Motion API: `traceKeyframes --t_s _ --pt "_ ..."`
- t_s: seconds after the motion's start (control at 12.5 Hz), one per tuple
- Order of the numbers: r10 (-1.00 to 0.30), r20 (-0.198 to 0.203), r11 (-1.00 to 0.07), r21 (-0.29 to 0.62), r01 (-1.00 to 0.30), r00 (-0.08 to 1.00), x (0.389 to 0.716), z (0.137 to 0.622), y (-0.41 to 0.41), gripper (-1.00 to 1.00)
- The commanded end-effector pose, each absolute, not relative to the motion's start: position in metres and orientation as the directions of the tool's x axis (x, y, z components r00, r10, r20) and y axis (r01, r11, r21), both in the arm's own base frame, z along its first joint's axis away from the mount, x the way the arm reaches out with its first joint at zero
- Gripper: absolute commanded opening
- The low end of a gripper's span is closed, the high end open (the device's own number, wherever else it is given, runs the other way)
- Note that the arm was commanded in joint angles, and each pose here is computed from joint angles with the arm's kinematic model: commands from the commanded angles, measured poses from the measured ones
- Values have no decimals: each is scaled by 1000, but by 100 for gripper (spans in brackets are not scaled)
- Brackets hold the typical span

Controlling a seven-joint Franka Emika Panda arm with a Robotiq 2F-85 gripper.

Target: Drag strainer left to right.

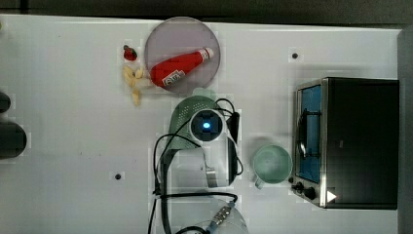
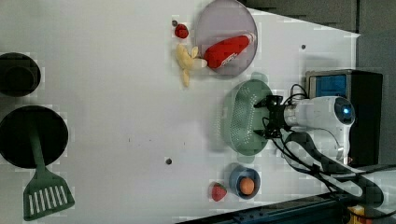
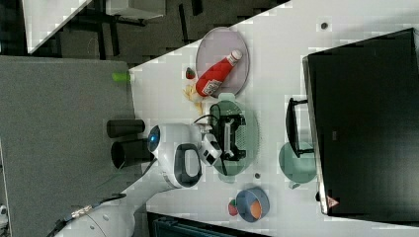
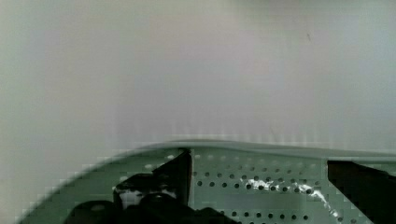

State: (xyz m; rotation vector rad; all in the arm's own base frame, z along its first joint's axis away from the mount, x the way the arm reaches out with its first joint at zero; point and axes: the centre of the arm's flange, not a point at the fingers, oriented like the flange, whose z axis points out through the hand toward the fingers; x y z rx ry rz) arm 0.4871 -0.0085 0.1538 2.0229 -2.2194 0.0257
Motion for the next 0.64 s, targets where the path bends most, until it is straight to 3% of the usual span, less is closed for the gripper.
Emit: traceKeyframes --t_s 0.08,0.64 --pt "-993 118 23 76 -997 -14 489 162 -34 100" --pt "-990 142 14 69 -998 -5 488 168 -80 100"
